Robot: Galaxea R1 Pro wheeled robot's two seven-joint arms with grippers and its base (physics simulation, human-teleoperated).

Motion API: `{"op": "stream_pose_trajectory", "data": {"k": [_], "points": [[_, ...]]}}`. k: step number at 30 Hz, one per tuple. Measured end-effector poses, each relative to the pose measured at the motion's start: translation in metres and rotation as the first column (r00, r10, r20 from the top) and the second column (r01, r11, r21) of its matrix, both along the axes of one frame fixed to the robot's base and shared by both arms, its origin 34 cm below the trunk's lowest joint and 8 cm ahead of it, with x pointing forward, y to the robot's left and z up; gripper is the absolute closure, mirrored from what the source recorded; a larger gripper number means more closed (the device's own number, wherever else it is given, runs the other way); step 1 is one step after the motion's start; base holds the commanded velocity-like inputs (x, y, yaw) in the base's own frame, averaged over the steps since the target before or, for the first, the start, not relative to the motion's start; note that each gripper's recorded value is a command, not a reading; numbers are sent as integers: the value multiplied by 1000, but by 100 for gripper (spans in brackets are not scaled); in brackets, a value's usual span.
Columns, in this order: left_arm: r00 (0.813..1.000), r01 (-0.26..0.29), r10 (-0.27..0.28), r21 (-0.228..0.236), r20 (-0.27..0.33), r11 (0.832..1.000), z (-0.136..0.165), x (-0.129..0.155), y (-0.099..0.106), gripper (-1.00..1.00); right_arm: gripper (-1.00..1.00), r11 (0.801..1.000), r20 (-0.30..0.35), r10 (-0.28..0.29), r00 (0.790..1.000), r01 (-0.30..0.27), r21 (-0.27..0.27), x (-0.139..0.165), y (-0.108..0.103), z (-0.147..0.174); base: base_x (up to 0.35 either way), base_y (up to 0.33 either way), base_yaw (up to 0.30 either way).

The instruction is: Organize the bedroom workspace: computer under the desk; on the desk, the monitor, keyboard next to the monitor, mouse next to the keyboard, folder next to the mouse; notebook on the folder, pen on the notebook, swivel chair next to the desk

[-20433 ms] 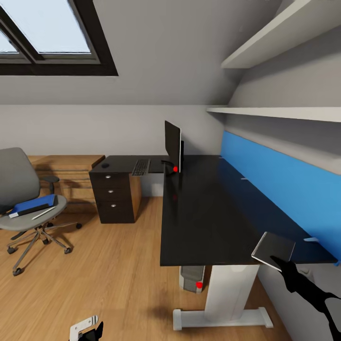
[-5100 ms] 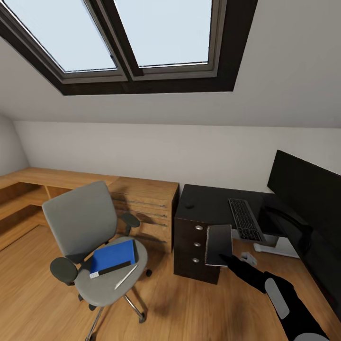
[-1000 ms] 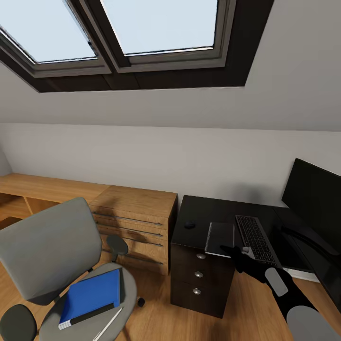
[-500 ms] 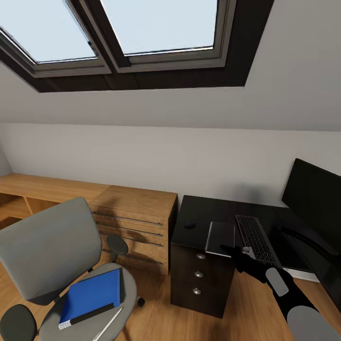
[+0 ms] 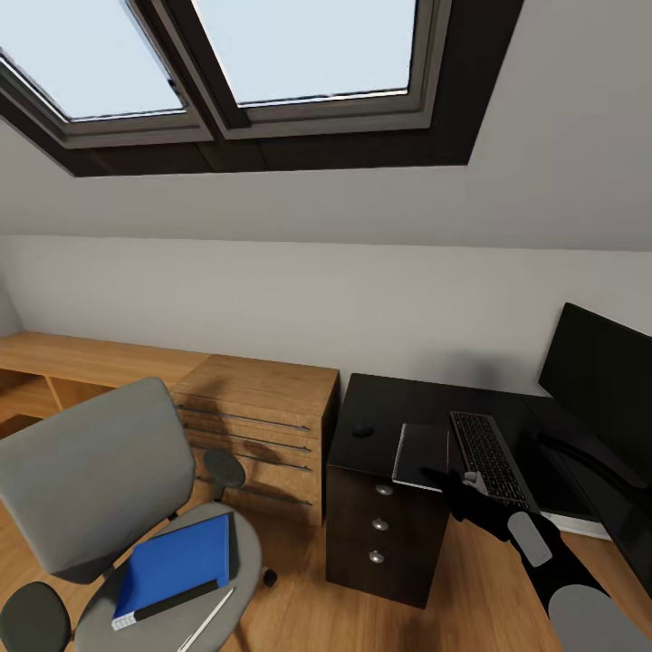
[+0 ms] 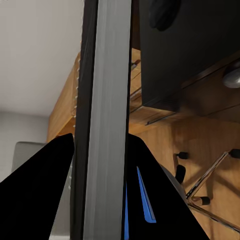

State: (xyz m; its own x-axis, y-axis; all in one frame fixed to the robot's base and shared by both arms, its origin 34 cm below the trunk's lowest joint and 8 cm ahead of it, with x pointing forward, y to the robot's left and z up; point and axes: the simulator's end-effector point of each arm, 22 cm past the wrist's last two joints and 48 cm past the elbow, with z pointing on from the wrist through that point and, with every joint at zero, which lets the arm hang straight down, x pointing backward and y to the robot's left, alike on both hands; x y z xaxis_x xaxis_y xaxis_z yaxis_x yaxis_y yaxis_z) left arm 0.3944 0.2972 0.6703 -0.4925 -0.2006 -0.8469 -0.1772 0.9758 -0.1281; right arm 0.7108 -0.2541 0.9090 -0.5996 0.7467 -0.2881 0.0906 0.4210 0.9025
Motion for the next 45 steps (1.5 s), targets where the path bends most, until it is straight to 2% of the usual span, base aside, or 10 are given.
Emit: {"op": "stream_pose_trajectory", "data": {"k": [45], "points": [[1000,5,-5,-6,2,1000,0,0,-4,-100,100,1000,-1,2,1000,-2,-2,0,0,0,0,0,0]]}}
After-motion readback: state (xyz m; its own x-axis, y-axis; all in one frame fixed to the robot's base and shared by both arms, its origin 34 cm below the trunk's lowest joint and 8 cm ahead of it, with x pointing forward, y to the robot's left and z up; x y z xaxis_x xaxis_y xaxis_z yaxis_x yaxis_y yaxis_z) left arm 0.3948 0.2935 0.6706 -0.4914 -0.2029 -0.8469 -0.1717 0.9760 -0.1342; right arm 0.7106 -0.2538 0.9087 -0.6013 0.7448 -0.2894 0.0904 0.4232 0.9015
